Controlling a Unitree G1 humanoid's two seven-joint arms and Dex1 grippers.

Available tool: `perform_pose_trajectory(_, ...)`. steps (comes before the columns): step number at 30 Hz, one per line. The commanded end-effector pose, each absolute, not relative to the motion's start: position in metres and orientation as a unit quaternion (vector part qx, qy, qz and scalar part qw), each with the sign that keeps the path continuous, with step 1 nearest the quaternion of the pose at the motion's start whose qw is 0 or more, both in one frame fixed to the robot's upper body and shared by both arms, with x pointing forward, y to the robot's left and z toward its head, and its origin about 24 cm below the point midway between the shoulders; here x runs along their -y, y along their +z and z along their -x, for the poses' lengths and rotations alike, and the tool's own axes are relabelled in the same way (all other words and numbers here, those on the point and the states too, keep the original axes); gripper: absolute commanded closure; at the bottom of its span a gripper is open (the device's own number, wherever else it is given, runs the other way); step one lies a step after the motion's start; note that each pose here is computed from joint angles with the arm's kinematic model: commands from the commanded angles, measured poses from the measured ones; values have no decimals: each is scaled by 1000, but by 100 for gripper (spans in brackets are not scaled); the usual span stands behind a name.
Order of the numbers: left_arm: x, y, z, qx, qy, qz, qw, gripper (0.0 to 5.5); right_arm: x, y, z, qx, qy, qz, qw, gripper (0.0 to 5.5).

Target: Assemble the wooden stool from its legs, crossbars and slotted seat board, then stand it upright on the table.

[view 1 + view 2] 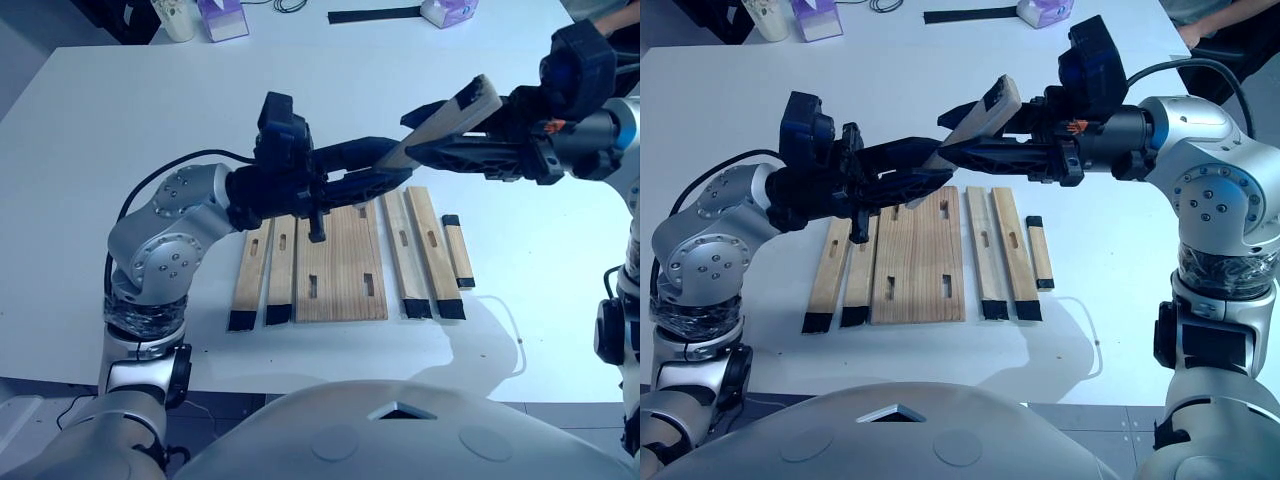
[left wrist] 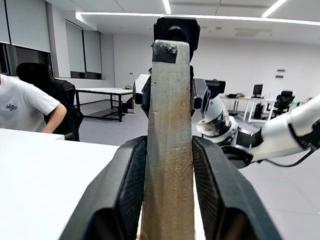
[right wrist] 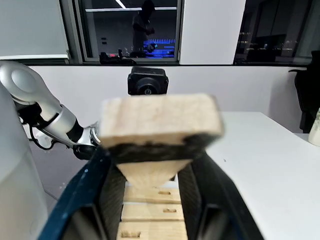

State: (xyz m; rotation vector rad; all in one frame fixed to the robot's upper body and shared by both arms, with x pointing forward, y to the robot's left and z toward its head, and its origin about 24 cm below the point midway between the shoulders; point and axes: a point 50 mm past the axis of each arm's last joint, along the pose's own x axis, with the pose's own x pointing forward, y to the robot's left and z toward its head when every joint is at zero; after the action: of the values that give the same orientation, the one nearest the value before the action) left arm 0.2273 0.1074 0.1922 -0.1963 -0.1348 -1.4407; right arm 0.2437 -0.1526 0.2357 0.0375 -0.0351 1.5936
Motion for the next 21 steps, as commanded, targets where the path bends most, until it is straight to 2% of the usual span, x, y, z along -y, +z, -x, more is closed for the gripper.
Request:
perform_pose_trajectory(1,-108,178,-235,30,-634,40,772,310,152,239,-243,27,713,4,701,420)
perform_pose_trajectory(3,-110,173,-237,16,-629,33,776,278,154,238,-248,28,699,25,714,420)
perform_pose_trajectory(6,-120,170,-239,11,-620,39,784,273,163,234,-255,23,674,81,734,420)
perform_pose_trajectory(10,-141,166,-249,21,-558,27,829,273,185,215,-267,-7,638,168,752,420)
perform_pose_trajectory(15,-153,153,-250,24,-499,33,865,273,209,172,-275,-64,626,252,735,420)
perform_pose_trajectory(21,-148,140,-239,29,-471,45,880,273,218,146,-271,-88,656,238,711,420)
